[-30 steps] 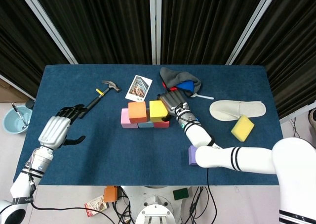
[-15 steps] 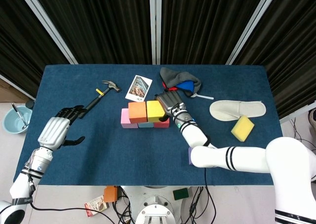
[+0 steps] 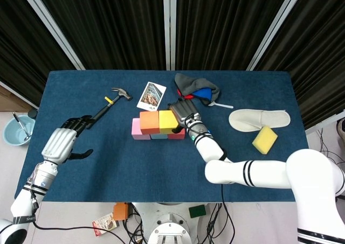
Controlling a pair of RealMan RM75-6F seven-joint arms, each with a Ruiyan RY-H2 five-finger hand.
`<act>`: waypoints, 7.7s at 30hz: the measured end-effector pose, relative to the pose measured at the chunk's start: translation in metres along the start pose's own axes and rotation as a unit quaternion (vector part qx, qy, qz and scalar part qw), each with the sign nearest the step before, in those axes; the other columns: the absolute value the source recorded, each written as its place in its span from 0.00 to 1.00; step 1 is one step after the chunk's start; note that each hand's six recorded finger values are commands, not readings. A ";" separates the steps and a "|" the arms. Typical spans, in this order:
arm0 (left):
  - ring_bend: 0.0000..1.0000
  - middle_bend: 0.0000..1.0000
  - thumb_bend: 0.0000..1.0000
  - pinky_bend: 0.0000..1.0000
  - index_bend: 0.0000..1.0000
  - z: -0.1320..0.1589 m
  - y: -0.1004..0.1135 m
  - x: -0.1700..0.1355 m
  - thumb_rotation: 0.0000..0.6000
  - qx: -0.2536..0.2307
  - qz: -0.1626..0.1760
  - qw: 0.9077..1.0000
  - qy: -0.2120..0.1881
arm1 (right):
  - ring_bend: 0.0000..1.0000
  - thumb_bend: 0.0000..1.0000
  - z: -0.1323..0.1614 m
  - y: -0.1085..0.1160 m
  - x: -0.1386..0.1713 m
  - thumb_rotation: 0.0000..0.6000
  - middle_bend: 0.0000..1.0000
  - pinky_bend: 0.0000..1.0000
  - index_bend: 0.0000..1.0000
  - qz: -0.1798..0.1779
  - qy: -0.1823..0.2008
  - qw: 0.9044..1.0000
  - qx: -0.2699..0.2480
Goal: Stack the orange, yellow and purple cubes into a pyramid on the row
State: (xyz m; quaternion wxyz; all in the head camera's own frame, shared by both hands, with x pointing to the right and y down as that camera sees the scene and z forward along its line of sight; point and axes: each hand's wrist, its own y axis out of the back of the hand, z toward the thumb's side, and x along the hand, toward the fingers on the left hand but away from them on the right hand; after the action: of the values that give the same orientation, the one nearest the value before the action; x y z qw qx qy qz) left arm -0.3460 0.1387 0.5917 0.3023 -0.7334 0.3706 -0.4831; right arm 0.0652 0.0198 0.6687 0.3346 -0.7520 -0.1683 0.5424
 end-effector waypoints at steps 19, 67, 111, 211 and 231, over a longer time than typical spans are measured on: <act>0.14 0.12 0.17 0.14 0.17 -0.001 -0.002 0.000 0.99 -0.002 -0.002 1.000 -0.001 | 0.16 0.31 0.000 0.000 -0.001 0.95 0.35 0.27 0.45 -0.002 -0.006 1.000 -0.004; 0.14 0.12 0.17 0.14 0.17 0.006 -0.005 0.005 0.99 0.002 -0.008 1.000 -0.010 | 0.09 0.16 -0.001 -0.008 0.008 0.93 0.27 0.15 0.13 0.021 -0.017 1.000 -0.005; 0.14 0.12 0.17 0.14 0.17 -0.012 -0.012 0.003 0.99 0.001 -0.015 1.000 0.020 | 0.00 0.13 -0.094 -0.008 0.007 0.94 0.07 0.11 0.00 0.001 -0.074 0.997 -0.014; 0.14 0.13 0.17 0.13 0.19 -0.014 -0.033 0.003 1.00 0.028 -0.010 0.999 0.018 | 0.16 0.33 -0.110 -0.108 0.173 1.00 0.39 0.27 0.43 -0.057 0.068 0.996 -0.009; 0.14 0.13 0.17 0.13 0.19 -0.023 -0.039 -0.008 1.00 -0.008 -0.016 0.999 0.033 | 0.15 0.30 0.001 0.073 0.068 1.00 0.38 0.24 0.44 -0.074 0.132 0.988 -0.007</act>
State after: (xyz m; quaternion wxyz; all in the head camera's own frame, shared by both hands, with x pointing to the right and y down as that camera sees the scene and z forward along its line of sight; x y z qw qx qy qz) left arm -0.3599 0.1646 0.6276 0.2762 -0.7252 0.3722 -0.5092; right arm 0.0806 0.0101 0.5707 0.3877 -0.8048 -0.1818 0.4110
